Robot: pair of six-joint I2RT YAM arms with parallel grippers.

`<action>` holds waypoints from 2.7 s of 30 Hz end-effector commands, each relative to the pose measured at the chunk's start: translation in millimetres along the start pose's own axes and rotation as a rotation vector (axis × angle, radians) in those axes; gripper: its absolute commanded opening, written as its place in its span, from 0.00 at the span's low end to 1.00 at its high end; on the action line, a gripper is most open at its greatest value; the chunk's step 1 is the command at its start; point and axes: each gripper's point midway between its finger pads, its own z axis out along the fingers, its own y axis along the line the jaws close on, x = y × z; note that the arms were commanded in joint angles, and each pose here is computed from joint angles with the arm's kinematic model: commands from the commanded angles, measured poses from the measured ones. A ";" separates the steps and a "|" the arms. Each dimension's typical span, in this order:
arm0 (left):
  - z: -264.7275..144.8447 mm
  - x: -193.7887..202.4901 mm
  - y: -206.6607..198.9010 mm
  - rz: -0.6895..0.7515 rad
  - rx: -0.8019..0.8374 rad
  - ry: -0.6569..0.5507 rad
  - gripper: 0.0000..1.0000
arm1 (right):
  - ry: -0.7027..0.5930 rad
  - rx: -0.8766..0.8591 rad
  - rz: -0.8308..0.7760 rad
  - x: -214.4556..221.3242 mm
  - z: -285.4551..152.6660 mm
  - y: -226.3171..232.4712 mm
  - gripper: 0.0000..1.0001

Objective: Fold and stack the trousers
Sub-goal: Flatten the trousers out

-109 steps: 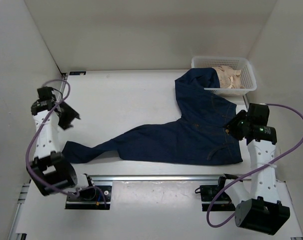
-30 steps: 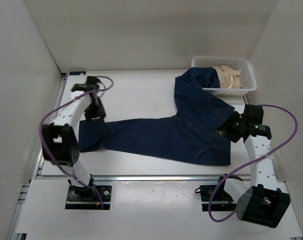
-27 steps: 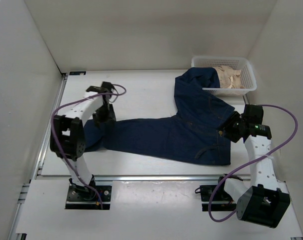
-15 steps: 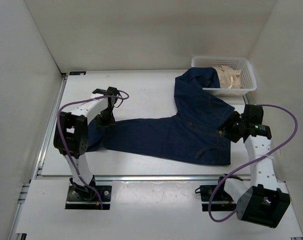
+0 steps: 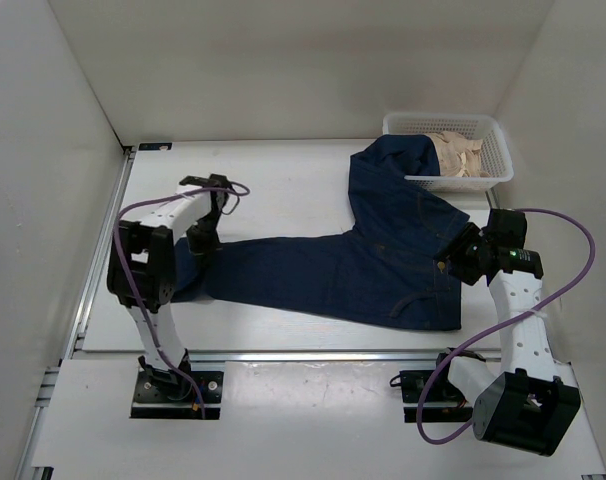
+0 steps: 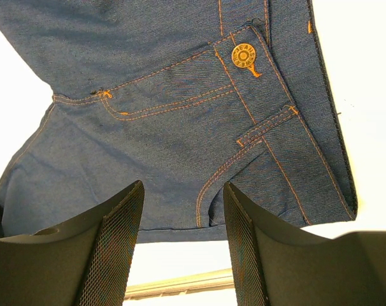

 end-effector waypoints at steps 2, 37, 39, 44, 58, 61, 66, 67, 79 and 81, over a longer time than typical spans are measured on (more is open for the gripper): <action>-55.5 -50.9 76.8 -0.231 -0.010 -0.169 0.10 | -0.029 -0.027 -0.023 -10.6 -6.6 8.8 0.58; -72.2 -14.7 -143.6 -0.016 0.496 -0.065 0.12 | 0.350 0.000 -0.263 75.7 98.0 65.4 0.07; -49.3 6.2 -145.5 -0.007 0.485 0.007 0.12 | 0.396 0.080 -0.216 99.4 108.1 49.1 0.07; -21.1 49.2 -130.4 0.007 0.425 0.078 0.12 | 0.455 0.167 -0.159 132.6 101.9 12.3 0.08; -118.9 12.9 -118.1 0.105 0.515 -0.163 0.48 | -0.068 0.119 -0.243 -16.0 24.9 77.5 0.51; -159.3 -6.8 -117.3 0.135 0.515 -0.248 0.50 | -0.127 0.106 -0.266 -78.5 34.4 110.4 0.75; -178.8 -11.4 -114.6 0.142 0.529 -0.282 0.50 | -0.175 0.038 -0.255 -154.3 63.9 158.6 0.85; -173.9 -8.8 -114.2 0.146 0.520 -0.270 0.50 | -0.187 0.025 -0.245 -173.6 78.2 169.9 0.85; -125.5 15.1 -120.3 0.193 0.436 -0.159 0.50 | -0.193 -0.026 -0.194 -224.4 197.6 208.8 0.81; -125.7 12.1 -121.1 0.189 0.436 -0.172 0.50 | -0.218 -0.045 -0.194 -232.3 199.5 215.7 0.67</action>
